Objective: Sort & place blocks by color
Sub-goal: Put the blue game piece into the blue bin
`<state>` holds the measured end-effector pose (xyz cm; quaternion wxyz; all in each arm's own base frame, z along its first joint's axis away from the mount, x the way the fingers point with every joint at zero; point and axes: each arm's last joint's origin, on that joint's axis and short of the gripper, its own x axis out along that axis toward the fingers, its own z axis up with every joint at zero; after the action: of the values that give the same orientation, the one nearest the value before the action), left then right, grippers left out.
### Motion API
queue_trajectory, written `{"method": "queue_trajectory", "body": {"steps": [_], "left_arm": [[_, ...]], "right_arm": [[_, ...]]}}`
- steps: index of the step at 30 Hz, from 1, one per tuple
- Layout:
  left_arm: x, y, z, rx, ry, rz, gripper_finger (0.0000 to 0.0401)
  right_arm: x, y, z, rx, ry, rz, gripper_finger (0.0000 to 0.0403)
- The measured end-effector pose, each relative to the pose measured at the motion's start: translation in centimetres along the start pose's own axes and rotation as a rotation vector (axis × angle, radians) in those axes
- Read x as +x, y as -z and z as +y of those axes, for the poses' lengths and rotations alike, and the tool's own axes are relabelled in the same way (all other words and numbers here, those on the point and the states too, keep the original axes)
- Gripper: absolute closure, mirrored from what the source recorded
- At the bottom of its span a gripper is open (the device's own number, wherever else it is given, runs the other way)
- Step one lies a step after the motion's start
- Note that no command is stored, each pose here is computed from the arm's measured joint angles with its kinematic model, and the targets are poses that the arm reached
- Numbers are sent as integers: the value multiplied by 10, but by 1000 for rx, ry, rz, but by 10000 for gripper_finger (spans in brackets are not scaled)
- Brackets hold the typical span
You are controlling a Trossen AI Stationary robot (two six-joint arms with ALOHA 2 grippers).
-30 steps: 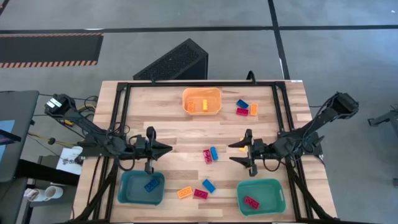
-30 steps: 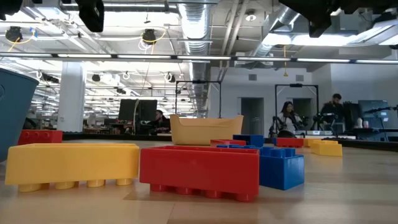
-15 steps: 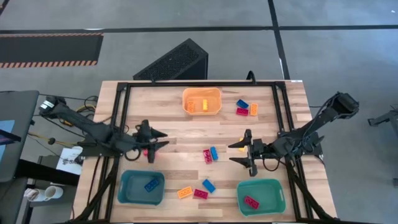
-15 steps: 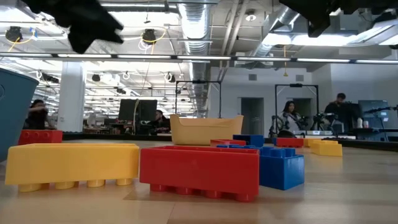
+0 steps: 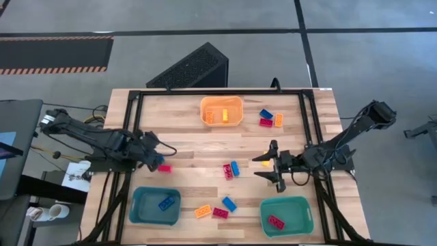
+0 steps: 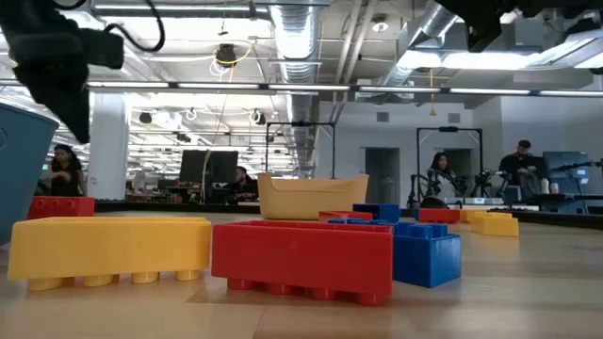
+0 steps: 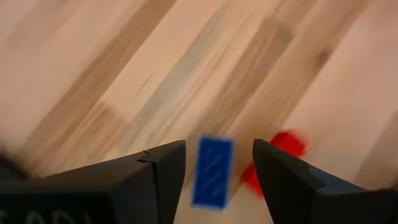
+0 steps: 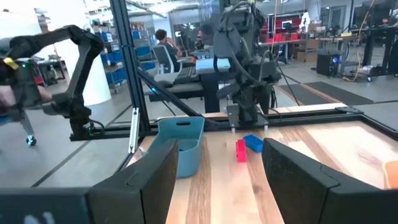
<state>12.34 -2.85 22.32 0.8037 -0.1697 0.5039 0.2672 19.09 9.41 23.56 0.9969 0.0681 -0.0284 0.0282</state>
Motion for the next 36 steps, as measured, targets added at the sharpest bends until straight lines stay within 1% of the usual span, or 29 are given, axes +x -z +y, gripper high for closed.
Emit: {"method": "queue_trajectory", "body": {"steps": [2,7,10,13,18,20,23,26,29,33,36], "left_arm": [[2,1,1,7,-17,38,225],[5,2,2,35,-8,146,224],[7,2,2,84,-10,155,224],[15,6,1,116,12,162,224],[32,18,3,140,34,217,225],[36,19,2,140,66,215,225],[38,22,3,137,66,237,221],[39,21,3,121,67,235,205],[41,21,0,106,61,242,176],[50,19,-3,109,22,279,134],[59,17,-4,115,-21,329,111]], "right_arm": [[0,1,0,-1,2,10,149],[0,2,0,-3,5,21,149],[0,3,0,-2,5,25,150],[0,3,0,-2,5,27,149],[0,3,0,-3,5,28,149],[0,3,0,-3,6,27,149],[0,3,-1,-3,10,27,149],[0,3,-1,-4,10,28,149],[0,3,-1,-4,10,28,149],[0,3,-1,-4,10,28,149],[0,3,-1,-4,10,28,149]]}}
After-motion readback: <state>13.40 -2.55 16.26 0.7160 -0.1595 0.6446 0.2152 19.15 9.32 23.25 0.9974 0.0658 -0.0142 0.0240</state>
